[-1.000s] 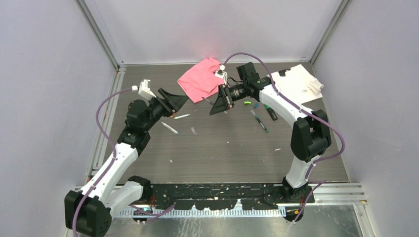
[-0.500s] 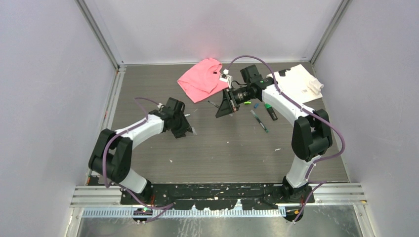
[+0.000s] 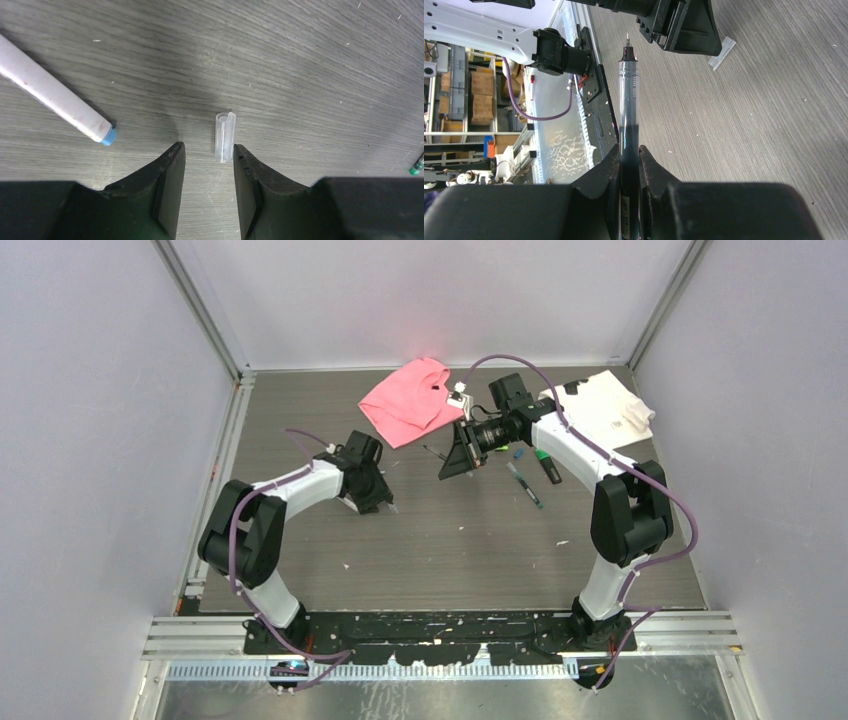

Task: Insert the pens into the pen caps
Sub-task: Insert the pen cap onto the pen.

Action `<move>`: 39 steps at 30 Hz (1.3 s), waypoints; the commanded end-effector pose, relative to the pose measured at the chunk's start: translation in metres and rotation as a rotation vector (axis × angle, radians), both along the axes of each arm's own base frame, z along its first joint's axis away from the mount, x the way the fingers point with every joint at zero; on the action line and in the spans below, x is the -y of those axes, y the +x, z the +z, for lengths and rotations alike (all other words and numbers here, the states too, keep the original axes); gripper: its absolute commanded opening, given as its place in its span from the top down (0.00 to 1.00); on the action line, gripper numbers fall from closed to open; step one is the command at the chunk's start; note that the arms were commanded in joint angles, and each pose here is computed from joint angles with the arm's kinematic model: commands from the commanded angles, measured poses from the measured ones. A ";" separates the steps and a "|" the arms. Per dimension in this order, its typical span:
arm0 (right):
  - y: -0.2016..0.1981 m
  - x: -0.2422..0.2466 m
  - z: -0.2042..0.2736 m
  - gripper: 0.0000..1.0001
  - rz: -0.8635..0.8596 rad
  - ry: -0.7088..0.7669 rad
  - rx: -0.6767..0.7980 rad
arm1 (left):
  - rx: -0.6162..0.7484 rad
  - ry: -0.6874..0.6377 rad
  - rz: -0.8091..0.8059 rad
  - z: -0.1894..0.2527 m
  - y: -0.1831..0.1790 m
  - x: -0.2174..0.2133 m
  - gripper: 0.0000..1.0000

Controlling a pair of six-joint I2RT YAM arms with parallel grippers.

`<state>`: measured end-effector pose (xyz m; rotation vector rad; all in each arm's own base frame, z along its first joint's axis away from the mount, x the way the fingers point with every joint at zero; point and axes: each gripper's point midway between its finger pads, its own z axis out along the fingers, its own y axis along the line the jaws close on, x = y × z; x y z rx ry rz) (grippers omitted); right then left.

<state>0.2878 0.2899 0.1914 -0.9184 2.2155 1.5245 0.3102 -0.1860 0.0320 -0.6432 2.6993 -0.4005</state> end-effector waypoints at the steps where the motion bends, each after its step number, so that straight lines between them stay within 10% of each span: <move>1: 0.001 0.001 0.025 0.99 0.004 0.049 0.078 | 0.018 0.011 0.005 0.000 0.013 0.003 0.59; 11: 0.002 0.001 0.026 0.99 0.001 0.054 0.073 | -0.098 0.121 0.004 -0.015 0.008 0.000 0.74; 28: 0.003 0.003 0.030 0.99 -0.008 0.068 0.071 | -0.290 0.362 -0.109 -0.043 -0.029 0.009 0.72; 39: 0.004 0.007 0.032 0.99 -0.017 0.072 0.075 | -0.256 0.341 -0.133 -0.043 -0.024 0.013 0.99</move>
